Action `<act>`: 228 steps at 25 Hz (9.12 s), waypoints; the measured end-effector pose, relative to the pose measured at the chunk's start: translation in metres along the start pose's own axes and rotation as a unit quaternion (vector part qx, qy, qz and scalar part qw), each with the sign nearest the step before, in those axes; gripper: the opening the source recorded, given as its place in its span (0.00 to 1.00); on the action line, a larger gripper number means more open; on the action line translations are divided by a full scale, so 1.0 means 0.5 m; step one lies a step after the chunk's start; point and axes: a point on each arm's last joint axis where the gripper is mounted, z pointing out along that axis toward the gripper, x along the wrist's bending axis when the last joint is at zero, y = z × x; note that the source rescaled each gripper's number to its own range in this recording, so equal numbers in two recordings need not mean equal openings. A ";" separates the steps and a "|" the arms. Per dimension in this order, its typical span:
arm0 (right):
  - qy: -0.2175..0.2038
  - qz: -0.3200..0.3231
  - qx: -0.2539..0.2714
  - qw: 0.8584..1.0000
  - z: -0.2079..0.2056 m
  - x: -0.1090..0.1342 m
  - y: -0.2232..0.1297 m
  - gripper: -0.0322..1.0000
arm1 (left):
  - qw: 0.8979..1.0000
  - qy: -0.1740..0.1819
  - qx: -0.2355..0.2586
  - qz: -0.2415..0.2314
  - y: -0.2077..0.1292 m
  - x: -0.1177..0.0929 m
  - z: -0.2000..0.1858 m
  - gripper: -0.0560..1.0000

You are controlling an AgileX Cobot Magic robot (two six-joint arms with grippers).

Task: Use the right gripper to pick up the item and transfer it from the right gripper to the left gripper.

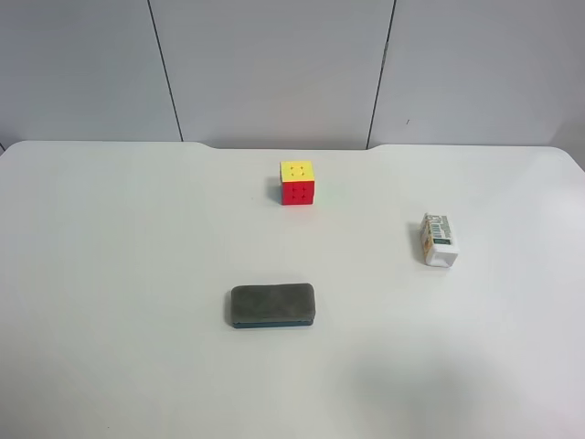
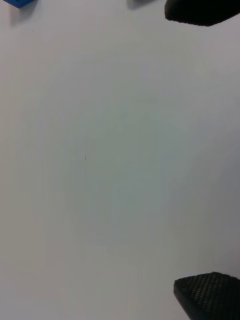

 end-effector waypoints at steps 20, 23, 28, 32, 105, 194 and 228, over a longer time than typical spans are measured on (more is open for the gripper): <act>-0.008 0.045 0.048 0.998 0.021 -0.001 0.051 1.00 | 1.000 0.000 0.000 0.000 0.000 0.000 0.000 1.00; -0.016 0.042 0.097 0.994 0.053 -0.002 0.102 1.00 | 1.000 0.000 0.000 0.000 0.000 0.000 0.000 1.00; -0.020 0.042 0.150 0.988 0.107 0.000 0.174 1.00 | 1.000 0.000 0.000 0.000 0.000 0.000 0.000 1.00; -0.024 0.040 0.218 0.975 0.193 0.000 0.226 1.00 | 1.000 0.000 0.000 0.000 0.000 0.000 0.000 1.00; 0.000 0.038 0.495 0.868 0.779 0.003 -0.005 0.05 | 1.000 0.000 -0.001 0.000 0.001 0.000 0.000 1.00; 0.471 -0.364 0.237 0.768 0.449 0.456 0.132 0.04 | 0.878 -0.328 0.300 -0.175 0.195 -0.149 0.332 1.00; 0.503 -0.376 0.147 0.764 0.416 0.517 0.134 0.04 | 0.833 -0.355 0.384 -0.180 0.162 -0.162 0.381 0.72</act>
